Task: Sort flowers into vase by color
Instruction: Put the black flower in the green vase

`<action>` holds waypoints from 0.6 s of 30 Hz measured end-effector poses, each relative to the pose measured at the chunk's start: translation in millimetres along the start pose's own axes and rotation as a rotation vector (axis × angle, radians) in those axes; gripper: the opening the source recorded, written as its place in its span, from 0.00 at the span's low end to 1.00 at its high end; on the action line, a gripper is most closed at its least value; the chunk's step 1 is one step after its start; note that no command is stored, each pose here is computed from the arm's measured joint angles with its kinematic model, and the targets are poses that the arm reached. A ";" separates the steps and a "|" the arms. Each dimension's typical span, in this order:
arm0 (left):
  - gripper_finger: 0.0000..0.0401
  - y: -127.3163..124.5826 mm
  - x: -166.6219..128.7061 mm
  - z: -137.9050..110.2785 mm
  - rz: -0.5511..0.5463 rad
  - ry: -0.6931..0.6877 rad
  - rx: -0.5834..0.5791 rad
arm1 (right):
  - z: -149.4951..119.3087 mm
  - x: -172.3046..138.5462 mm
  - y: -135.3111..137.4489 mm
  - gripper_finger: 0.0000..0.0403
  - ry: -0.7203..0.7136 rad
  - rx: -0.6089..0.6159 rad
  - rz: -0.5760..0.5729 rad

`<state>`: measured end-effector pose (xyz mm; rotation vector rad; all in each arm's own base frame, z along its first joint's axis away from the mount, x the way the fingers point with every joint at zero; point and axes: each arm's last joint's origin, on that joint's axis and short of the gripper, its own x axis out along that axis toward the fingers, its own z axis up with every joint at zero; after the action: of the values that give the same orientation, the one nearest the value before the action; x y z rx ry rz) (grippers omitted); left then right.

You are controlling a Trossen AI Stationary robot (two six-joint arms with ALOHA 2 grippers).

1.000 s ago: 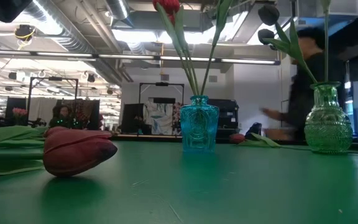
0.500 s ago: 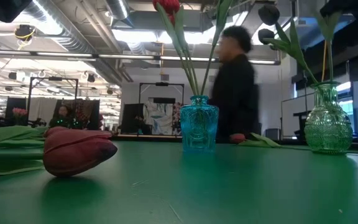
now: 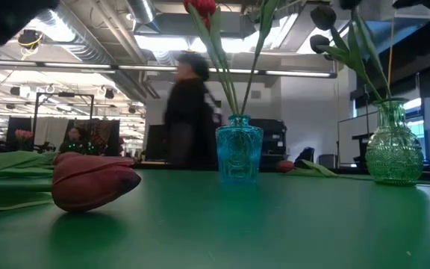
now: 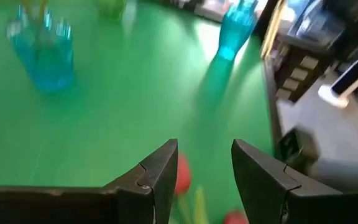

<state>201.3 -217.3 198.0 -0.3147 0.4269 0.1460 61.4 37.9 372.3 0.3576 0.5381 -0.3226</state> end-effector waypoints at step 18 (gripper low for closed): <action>0.37 89.4 -12.2 -16.1 0.680 0.395 -0.304 | 61.2 -26.5 48.8 0.40 -0.314 -0.208 0.108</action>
<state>165.8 -139.4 165.4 -0.4909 0.8985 0.8280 85.5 61.5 447.7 0.1292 0.2397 -0.2098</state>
